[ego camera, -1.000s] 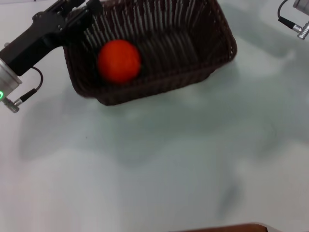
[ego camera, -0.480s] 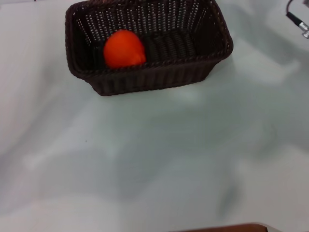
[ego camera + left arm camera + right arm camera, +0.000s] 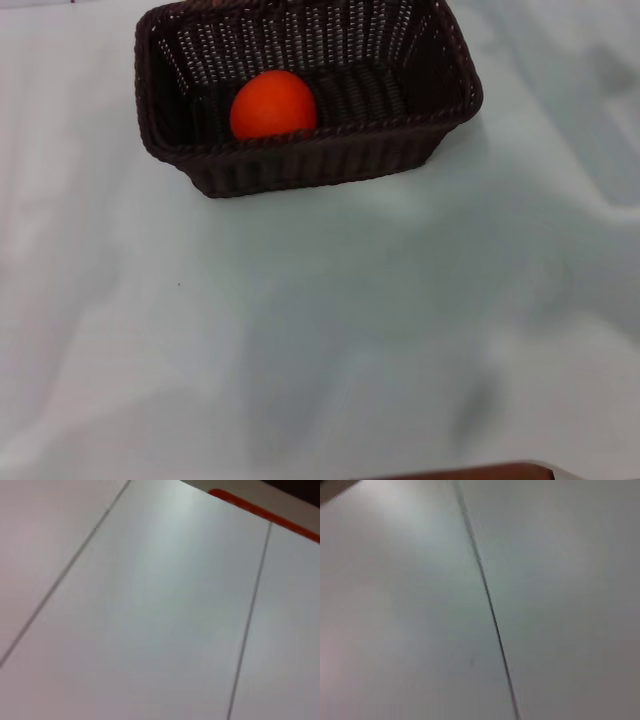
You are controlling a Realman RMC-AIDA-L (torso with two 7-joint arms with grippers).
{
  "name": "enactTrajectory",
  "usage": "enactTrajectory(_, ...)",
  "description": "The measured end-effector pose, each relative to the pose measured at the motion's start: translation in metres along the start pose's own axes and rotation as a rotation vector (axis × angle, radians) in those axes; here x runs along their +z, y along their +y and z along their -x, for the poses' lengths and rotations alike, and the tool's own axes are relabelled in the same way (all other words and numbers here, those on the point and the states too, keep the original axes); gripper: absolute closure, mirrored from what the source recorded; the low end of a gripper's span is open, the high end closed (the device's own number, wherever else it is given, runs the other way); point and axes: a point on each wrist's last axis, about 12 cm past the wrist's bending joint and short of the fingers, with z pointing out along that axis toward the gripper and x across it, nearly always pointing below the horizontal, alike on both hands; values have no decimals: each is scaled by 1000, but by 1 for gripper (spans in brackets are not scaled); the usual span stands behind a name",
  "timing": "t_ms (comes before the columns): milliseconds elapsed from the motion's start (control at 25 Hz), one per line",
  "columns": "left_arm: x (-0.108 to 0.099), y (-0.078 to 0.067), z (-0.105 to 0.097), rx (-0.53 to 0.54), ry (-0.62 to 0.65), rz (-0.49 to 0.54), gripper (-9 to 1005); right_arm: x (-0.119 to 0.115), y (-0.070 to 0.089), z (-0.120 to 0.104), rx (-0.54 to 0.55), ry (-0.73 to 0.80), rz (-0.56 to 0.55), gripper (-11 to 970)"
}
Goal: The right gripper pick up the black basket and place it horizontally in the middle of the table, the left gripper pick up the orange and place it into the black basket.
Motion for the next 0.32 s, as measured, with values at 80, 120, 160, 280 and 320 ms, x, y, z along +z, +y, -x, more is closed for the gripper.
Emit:
enactTrajectory(80, -3, 1, 1, 10, 3, 6, 64, -2, -1, 2, -54, 1, 15, 181)
enactTrajectory(120, -5, 1, 2, 19, 5, 12, 64, -3, -1, 3, -90, 3, 32, 181)
enactTrajectory(160, -7, 2, 2, 26, 8, 17, 64, -4, -2, 4, -113, 4, 48, 181)
enactTrajectory(280, -12, 2, 3, 38, 12, 27, 64, -7, -1, 6, -138, 6, 89, 181)
enactTrajectory(320, -12, 2, 3, 39, 12, 29, 64, -8, 1, 6, -141, 7, 106, 181)
